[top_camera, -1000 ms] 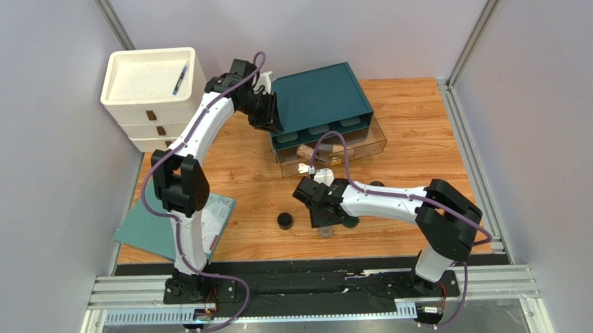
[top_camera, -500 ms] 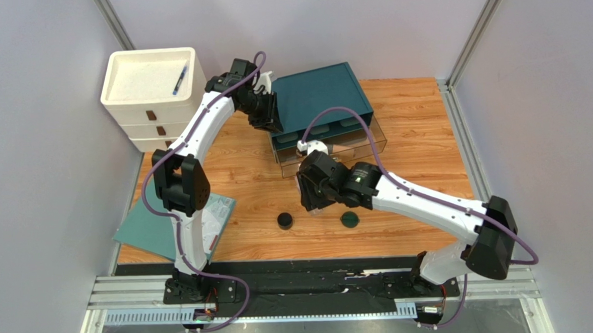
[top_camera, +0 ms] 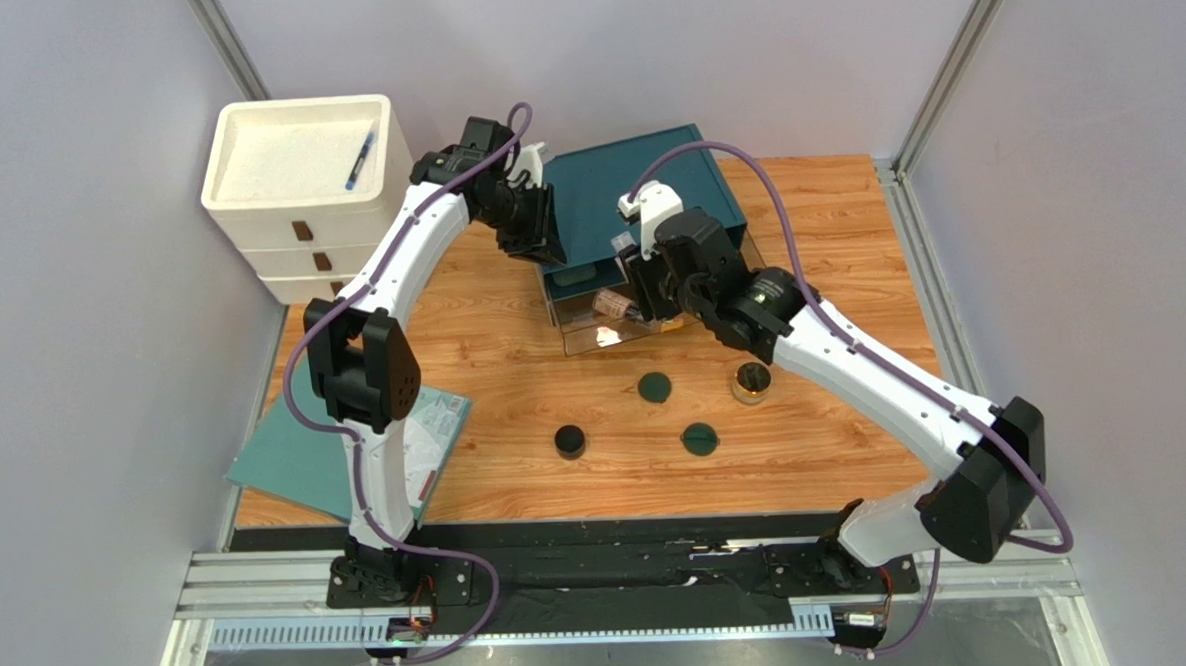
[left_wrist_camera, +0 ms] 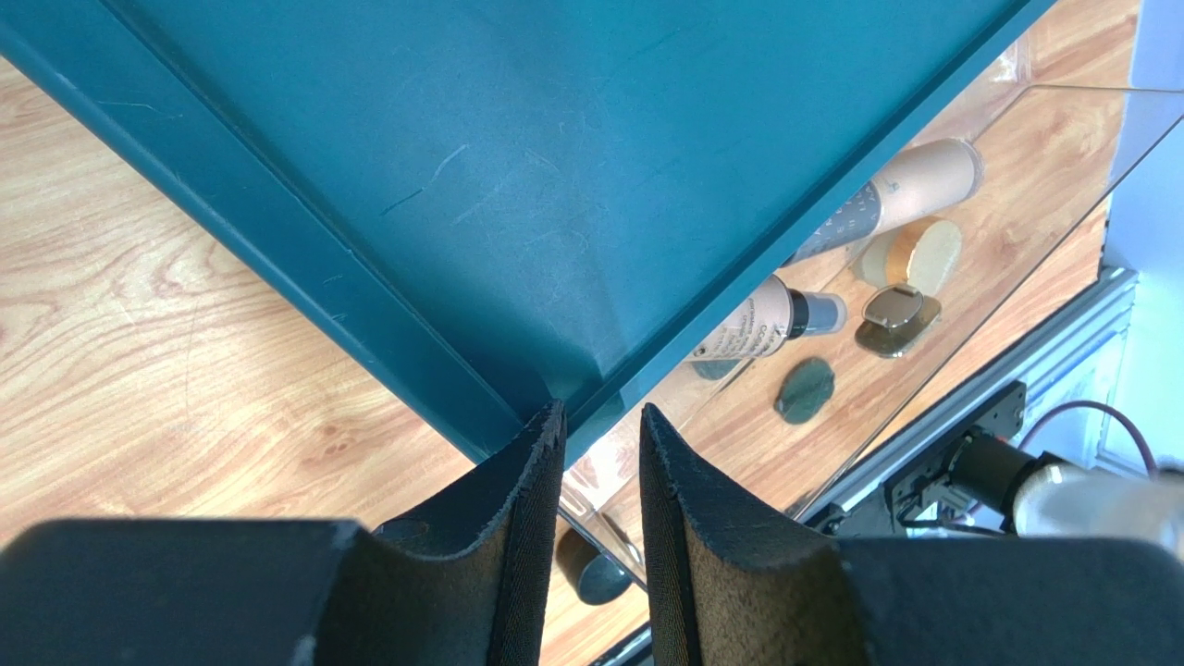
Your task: Organize the makeup
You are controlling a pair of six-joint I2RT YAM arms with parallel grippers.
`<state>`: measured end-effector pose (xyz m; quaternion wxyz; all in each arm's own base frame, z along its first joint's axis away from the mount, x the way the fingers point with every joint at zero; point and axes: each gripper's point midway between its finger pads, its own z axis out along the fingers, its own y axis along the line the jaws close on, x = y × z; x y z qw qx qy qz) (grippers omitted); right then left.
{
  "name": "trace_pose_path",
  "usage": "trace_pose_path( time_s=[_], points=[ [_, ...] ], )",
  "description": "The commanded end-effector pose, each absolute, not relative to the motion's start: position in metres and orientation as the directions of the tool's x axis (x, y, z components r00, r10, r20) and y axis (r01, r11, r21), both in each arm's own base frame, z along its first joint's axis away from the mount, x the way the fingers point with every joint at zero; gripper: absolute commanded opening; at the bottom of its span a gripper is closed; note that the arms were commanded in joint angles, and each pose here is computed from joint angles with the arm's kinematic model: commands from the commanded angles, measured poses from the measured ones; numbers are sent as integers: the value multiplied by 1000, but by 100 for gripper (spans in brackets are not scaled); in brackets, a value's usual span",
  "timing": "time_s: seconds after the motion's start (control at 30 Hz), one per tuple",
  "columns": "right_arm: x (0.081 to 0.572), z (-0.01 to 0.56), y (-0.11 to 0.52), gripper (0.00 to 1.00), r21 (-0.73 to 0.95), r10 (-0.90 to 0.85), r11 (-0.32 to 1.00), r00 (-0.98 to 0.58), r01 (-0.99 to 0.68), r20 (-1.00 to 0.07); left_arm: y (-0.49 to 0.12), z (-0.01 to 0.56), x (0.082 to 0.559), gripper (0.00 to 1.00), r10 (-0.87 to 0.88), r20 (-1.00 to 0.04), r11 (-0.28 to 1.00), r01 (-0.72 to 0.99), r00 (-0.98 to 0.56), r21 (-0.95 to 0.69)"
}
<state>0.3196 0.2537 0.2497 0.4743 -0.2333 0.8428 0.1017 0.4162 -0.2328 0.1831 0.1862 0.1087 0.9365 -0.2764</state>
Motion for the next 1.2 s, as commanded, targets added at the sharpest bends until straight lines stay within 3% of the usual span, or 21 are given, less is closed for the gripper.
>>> trace_pose_path(
  time_s=[0.0,0.23,0.37,0.43,0.47,0.57,0.67,0.8,0.93,1.0,1.1,1.13,1.17],
  points=[
    [354,265,268,13,-208,-430,774,-255,-599,-866,-199,139,379,35,159,-196,895,225,-968,-385],
    [376,228,276,13,-288,-529,740,-262,-608,-807,-198,138,378,35,159,-193,896,224,-968,-384],
    [386,222,279,19,-279,-516,766,-296,-579,-803,-196,136,378,35,160,-189,900,222,-969,-376],
    [391,220,280,24,-275,-509,782,-318,-560,-800,-196,137,378,35,160,-191,900,223,-969,-375],
    [392,219,277,41,-281,-511,791,-333,-544,-792,-196,137,378,35,160,-191,900,223,-969,-375],
    [397,224,273,59,-271,-478,826,-358,-495,-802,-197,136,378,35,155,-189,899,218,-970,-380],
    [398,235,261,65,-269,-436,865,-368,-423,-822,-198,136,378,35,156,-190,898,219,-969,-381],
    [393,254,245,67,-246,-367,911,-381,-331,-849,-198,139,380,35,155,-199,898,222,-968,-379],
    [374,279,213,61,-113,-163,984,-428,-140,-889,-197,142,381,35,156,-204,899,225,-966,-376],
    [361,276,214,59,-18,-75,991,-450,-130,-890,-198,142,382,35,155,-204,898,224,-967,-378],
    [340,276,214,40,174,104,979,-468,-110,-878,-199,142,382,35,154,-204,897,223,-967,-383],
    [337,278,220,18,244,156,961,-469,-132,-869,-199,141,383,35,153,-203,897,222,-967,-383],
    [326,269,214,4,293,200,948,-483,-123,-852,-199,140,383,35,154,-201,896,222,-967,-384]
  ],
)
